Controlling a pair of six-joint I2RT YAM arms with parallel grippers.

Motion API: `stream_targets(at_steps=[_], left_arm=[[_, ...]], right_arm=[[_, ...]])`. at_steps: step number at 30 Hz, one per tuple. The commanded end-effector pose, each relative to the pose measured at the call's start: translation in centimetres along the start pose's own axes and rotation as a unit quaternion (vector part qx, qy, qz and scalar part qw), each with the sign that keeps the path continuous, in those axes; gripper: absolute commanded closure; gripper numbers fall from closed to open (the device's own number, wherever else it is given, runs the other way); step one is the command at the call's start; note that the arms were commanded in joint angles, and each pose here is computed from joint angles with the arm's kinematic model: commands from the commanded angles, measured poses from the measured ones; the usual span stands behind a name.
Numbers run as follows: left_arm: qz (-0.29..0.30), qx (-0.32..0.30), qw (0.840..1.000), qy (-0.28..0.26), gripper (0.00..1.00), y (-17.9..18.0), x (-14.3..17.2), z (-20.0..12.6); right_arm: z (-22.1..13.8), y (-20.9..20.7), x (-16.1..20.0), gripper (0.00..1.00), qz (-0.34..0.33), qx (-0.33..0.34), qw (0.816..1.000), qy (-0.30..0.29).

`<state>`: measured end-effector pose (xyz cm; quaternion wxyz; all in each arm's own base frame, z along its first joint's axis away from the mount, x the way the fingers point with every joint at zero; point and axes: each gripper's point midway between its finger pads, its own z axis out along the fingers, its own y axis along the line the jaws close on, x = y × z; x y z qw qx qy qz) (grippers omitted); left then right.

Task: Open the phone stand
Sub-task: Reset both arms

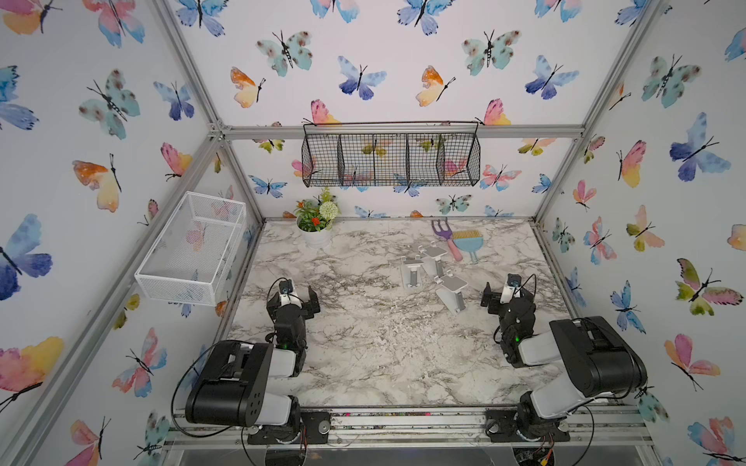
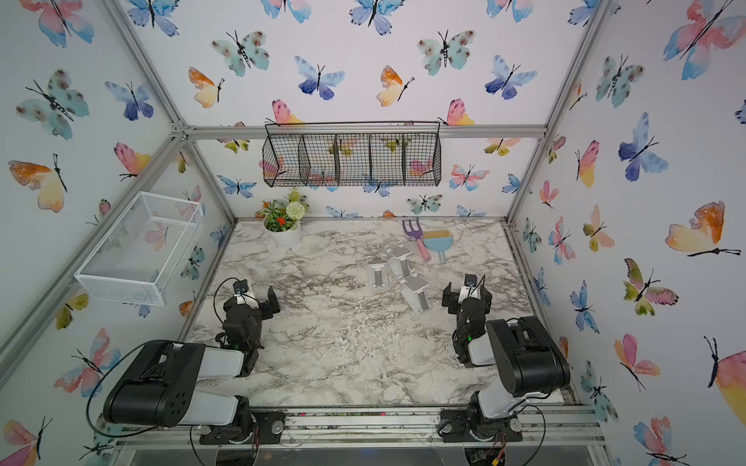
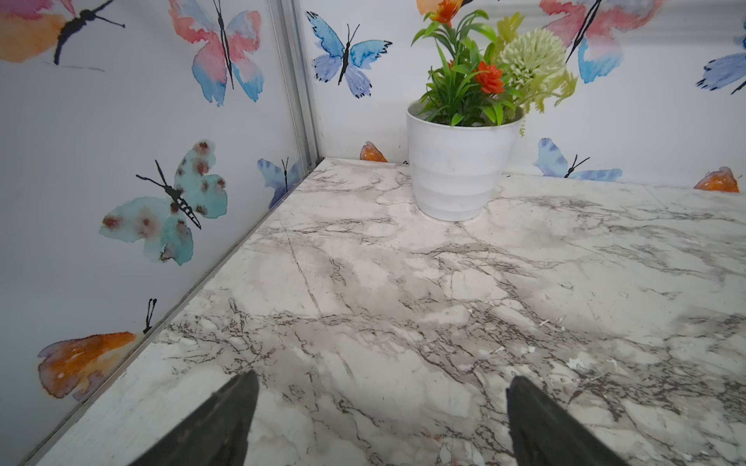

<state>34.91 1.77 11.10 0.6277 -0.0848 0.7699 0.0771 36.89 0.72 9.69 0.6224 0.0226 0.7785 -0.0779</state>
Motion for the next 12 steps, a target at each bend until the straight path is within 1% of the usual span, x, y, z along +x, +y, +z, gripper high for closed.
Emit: stream_targets(at_steps=[1, 12], left_arm=[[-0.003, 0.007, 1.000, -0.016, 0.02, -0.33, -1.12, 0.10], [-0.003, 0.007, 1.000, -0.015, 0.02, -0.35, -1.07, 0.15]], right_arm=[[0.12, 0.03, -1.28, 0.02, 0.009, -0.003, 1.000, -0.021], [0.10, 0.03, -1.24, 0.02, 0.009, -0.003, 1.000, -0.021]])
